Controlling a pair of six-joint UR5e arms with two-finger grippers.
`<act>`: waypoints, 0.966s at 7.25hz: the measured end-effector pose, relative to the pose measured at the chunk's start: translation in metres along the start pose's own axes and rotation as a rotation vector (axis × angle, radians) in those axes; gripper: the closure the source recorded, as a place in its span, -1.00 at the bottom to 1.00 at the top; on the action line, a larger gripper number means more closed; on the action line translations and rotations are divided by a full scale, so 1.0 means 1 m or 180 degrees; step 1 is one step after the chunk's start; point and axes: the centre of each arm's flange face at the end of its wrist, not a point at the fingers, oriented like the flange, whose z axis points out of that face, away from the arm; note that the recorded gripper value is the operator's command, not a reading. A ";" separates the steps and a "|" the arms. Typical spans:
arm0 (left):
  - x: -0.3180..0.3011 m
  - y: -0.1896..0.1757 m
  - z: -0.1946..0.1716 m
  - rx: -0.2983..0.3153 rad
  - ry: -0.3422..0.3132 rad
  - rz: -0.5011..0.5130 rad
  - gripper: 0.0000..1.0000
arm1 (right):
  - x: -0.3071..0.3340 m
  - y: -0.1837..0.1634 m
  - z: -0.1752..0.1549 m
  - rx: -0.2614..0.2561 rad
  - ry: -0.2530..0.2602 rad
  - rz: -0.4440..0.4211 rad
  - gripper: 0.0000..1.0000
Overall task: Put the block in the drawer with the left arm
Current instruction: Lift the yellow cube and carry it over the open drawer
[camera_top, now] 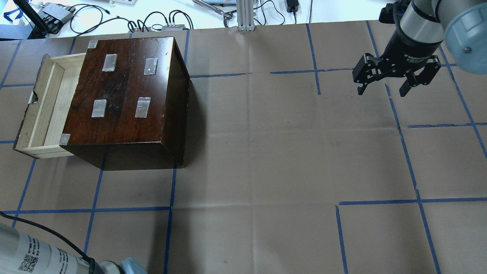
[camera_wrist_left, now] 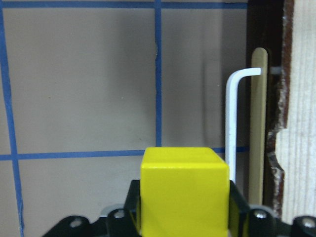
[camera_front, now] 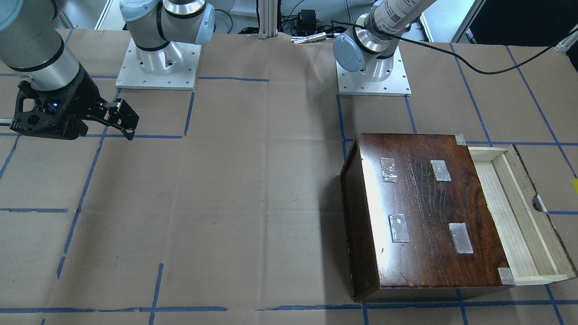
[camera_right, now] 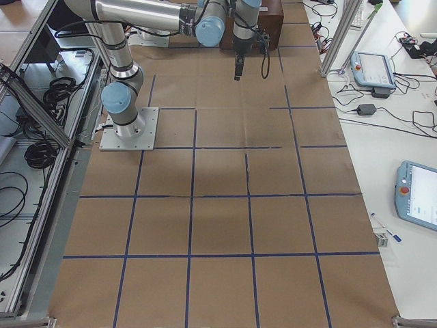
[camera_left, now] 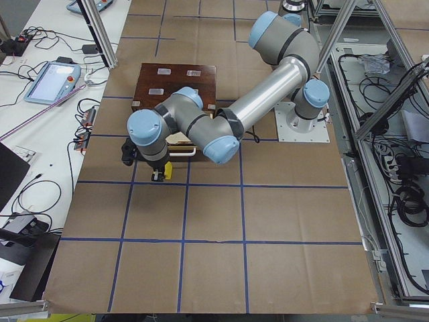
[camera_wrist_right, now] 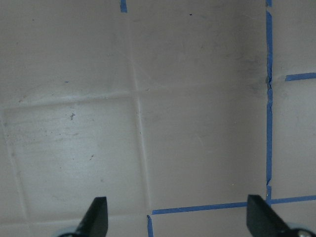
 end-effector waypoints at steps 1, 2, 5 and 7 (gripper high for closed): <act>0.033 0.006 0.004 0.0059 -0.0049 -0.0087 0.31 | 0.000 0.000 0.000 0.0002 0.0000 0.0000 -1.00; 0.065 0.007 0.010 0.0120 -0.0090 -0.0172 0.31 | 0.000 0.000 0.000 0.0003 0.0000 0.0000 -1.00; 0.127 0.005 0.024 0.0159 -0.0092 -0.0456 0.31 | 0.000 0.000 0.000 0.0001 0.0000 0.0000 -1.00; 0.146 0.004 0.041 0.0073 -0.0046 -0.0508 0.30 | 0.000 0.000 0.000 0.0003 0.0000 0.0000 -1.00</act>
